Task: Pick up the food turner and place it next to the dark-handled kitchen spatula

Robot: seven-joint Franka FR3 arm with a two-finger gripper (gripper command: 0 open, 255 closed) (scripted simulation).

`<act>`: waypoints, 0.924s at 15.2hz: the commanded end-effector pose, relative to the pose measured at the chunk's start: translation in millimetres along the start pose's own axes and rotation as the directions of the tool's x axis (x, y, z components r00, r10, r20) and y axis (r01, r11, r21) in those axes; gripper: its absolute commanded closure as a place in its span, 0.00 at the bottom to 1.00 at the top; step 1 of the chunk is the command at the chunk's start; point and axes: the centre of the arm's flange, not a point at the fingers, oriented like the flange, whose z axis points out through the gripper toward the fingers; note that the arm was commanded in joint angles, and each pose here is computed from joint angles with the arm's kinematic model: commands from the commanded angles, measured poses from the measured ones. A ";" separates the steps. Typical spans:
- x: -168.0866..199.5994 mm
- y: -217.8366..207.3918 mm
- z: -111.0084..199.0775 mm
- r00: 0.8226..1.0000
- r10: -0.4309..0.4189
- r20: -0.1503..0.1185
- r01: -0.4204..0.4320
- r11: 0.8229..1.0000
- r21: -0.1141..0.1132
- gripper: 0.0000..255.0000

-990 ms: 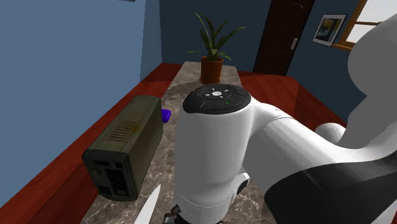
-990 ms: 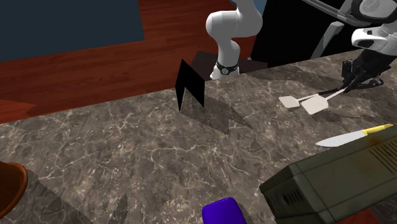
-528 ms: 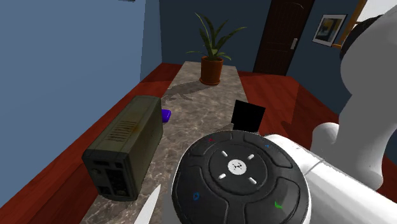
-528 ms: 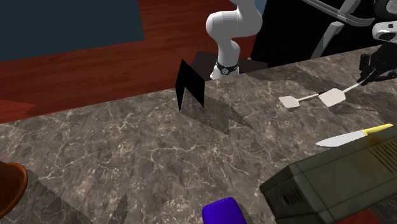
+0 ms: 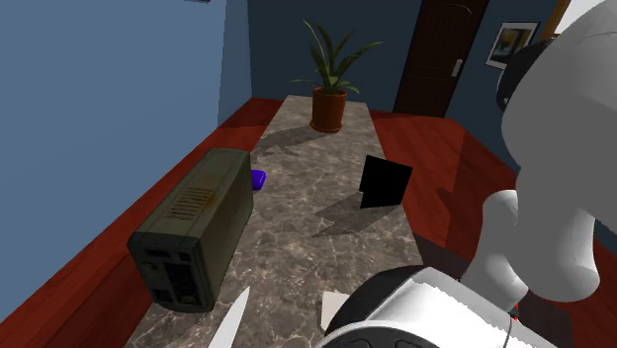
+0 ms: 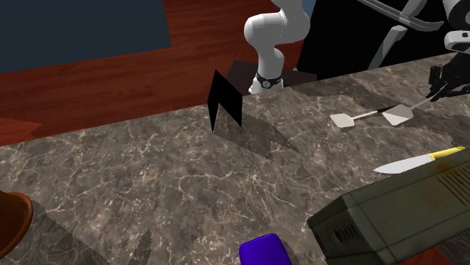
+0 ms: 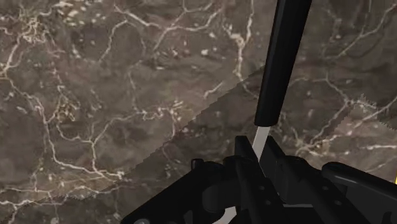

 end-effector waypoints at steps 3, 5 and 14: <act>2.0 1.0 21.4 1.000 0.000 0.000 0.000 1.000 0.000 1.00; 2.7 1.0 31.9 1.000 0.000 0.000 0.000 1.000 0.000 1.00; 4.1 1.0 53.0 1.000 0.000 0.000 0.000 1.000 0.000 1.00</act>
